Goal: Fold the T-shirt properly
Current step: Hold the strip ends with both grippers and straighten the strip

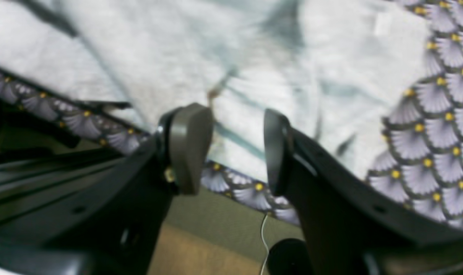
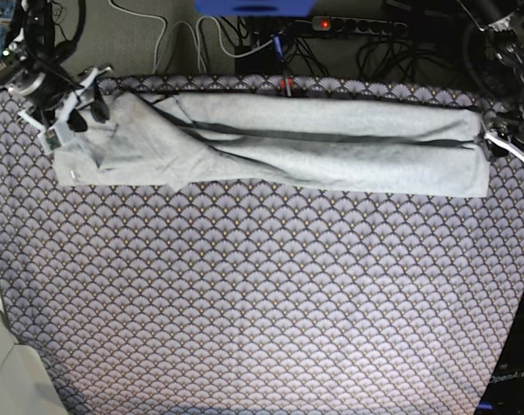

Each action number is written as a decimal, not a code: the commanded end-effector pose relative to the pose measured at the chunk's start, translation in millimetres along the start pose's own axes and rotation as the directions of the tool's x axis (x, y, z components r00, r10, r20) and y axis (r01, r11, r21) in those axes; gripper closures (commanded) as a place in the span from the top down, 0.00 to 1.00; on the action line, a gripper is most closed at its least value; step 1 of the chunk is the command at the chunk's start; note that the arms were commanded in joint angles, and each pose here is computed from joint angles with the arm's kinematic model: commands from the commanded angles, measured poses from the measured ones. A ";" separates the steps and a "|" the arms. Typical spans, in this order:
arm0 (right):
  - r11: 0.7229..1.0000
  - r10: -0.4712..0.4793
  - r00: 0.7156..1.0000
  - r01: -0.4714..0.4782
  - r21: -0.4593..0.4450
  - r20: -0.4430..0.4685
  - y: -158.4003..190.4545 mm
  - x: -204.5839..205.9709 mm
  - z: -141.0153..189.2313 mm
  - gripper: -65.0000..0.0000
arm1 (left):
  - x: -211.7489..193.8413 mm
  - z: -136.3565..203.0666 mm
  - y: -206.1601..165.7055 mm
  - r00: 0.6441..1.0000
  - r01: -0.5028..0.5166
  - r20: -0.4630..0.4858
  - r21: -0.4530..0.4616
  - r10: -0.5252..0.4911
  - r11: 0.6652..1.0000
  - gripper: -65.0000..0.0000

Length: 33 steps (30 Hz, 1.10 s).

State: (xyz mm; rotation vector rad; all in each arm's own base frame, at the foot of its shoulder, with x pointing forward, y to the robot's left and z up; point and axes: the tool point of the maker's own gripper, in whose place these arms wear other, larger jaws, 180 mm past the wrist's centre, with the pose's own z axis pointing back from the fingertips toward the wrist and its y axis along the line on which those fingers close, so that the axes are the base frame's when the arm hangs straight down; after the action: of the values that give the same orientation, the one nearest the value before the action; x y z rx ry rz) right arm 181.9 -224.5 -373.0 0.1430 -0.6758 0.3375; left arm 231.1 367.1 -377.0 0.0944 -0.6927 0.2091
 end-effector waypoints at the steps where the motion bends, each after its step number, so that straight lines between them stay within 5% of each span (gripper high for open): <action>1: 1.000 0.010 0.999 -0.008 -0.026 0.042 -10.7 12.1 6.3 0.42 | 21.1 3.4 2.9 0.998 0.012 0.056 0.003 -0.012 1.000 0.54; 9: 0.998 0.010 1.000 -0.009 -0.058 0.009 -39.7 8.2 2.5 0.42 | 24.7 -13.1 -1.3 0.998 -0.042 0.049 -0.026 0.043 0.999 0.54; 33: 0.999 0.002 1.000 -0.002 -0.053 0.005 -39.3 6.2 0.0 0.42 | -3.3 -48.6 -26.1 0.995 -0.099 -0.037 -0.111 0.096 0.989 0.54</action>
State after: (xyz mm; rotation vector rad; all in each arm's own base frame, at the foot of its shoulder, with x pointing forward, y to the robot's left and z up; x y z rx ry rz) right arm 192.3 -257.7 -380.7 0.0990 -0.6509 0.3070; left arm 263.0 342.0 -423.1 -0.0697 -0.6716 0.2723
